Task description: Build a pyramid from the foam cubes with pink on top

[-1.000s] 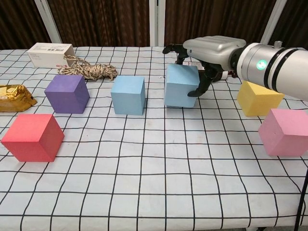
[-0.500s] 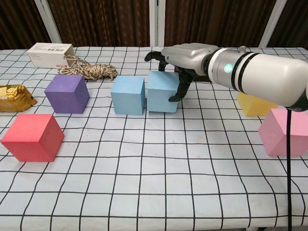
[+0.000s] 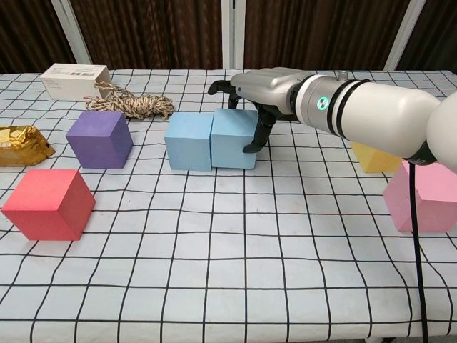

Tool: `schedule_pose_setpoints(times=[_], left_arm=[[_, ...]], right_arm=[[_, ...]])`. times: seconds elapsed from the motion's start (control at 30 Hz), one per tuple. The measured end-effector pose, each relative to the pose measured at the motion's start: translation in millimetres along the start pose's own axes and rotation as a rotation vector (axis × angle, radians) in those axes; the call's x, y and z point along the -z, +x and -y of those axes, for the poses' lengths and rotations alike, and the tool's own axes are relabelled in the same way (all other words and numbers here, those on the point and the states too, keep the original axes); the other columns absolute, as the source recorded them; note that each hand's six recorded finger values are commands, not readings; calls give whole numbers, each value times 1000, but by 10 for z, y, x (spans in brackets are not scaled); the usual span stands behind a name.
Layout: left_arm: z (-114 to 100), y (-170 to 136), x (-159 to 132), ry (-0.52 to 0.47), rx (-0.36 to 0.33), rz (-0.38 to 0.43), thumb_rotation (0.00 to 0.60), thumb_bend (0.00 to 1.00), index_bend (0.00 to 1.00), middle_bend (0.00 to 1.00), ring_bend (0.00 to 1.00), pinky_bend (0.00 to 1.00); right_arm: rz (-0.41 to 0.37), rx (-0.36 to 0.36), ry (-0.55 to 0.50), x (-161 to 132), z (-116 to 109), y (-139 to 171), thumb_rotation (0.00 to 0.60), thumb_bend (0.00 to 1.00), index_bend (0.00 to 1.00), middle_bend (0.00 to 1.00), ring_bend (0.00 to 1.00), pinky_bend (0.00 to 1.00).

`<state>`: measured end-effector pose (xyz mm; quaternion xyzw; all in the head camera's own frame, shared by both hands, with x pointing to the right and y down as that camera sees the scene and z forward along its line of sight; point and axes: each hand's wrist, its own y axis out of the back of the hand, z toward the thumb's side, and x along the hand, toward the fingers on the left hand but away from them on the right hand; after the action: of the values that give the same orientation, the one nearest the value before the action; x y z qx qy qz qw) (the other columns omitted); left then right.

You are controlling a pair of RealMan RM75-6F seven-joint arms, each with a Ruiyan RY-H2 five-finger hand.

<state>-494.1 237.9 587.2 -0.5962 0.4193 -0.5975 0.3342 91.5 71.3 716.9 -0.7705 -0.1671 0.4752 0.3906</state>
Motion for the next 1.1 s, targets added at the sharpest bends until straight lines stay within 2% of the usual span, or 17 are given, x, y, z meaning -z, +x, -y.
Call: schedule_pose_setpoints(times=[0.9, 1.1], left_arm=[[-9, 2, 41, -7, -5, -8, 600, 0, 134, 133, 106, 192], [-3, -6, 72, -9, -3, -14, 600, 0, 134, 133, 106, 192]], right_arm=[[-1, -18, -4, -38, 41, -89, 600, 176, 0, 404, 22, 29], [1, -23, -4, -31, 45, -97, 600, 138, 0, 378, 21, 29]])
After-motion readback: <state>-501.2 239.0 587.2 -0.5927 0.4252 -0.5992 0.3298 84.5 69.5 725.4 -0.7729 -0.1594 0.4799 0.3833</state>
